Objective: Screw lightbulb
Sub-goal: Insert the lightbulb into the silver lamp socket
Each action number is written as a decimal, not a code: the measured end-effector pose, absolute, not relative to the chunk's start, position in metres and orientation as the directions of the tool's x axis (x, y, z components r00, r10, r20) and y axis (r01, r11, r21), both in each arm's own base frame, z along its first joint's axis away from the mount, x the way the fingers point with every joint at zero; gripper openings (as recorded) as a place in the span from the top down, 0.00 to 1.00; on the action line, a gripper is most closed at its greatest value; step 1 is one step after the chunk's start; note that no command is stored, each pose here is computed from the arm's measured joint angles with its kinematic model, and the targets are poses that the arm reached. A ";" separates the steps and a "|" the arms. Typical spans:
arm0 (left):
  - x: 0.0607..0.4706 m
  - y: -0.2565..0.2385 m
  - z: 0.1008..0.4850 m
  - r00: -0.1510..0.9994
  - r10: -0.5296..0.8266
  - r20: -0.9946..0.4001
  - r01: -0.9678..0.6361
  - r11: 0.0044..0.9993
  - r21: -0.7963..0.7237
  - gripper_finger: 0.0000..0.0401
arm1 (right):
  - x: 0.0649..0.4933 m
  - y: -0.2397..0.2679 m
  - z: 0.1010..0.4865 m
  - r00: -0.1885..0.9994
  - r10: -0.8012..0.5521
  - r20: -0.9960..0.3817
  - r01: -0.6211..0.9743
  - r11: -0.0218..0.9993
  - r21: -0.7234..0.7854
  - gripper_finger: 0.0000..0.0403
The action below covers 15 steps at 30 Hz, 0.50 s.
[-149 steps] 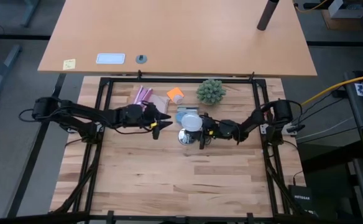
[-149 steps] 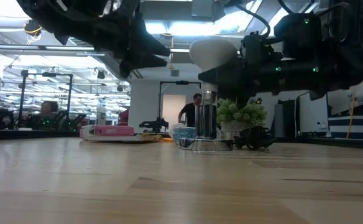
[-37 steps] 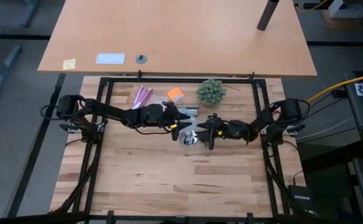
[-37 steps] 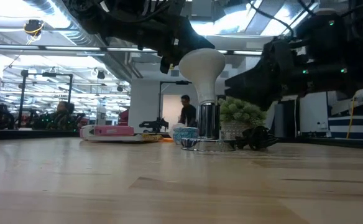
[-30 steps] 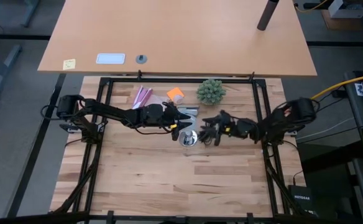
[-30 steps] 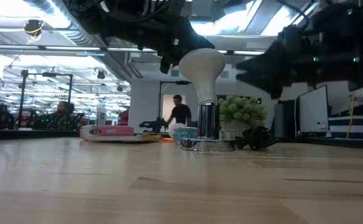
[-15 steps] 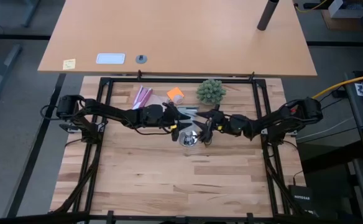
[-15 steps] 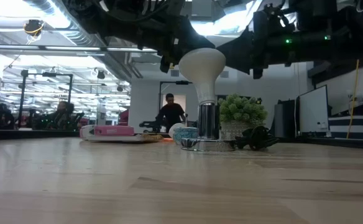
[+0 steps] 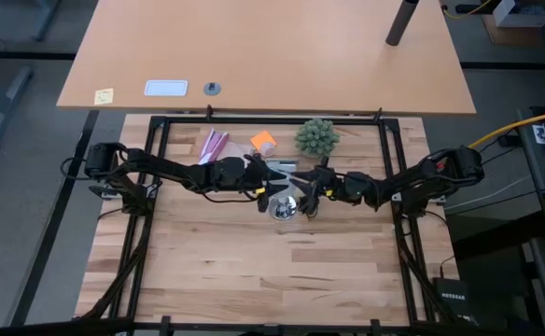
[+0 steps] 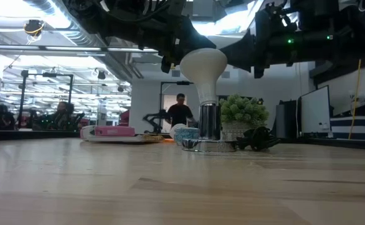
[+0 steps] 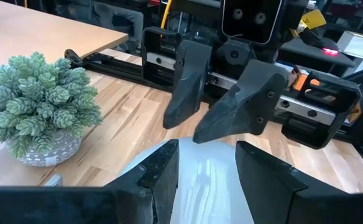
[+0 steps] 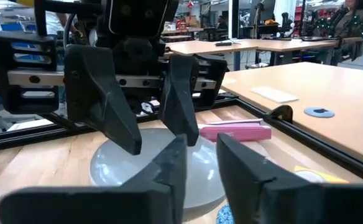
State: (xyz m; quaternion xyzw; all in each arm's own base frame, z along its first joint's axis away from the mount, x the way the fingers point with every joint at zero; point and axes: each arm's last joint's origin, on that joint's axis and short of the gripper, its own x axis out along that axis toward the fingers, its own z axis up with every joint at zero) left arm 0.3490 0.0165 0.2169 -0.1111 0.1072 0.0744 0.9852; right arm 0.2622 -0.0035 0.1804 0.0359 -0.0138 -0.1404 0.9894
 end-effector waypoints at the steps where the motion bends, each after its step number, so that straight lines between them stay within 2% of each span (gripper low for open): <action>1: 0.349 0.016 0.217 0.966 0.123 -0.228 -0.170 0.964 -0.203 0.63 | 0.262 -0.003 0.180 0.960 -0.279 0.014 0.277 0.958 0.074 0.82; 8: 0.349 0.016 0.217 0.967 0.119 -0.227 -0.167 0.965 -0.204 0.63 | 0.263 -0.001 0.179 0.981 -0.195 0.000 0.195 0.978 0.072 0.95; 15: 0.349 0.019 0.218 0.968 0.120 -0.220 -0.167 0.964 -0.207 0.63 | 0.263 0.000 0.179 0.990 -0.144 -0.001 0.144 0.987 0.072 0.99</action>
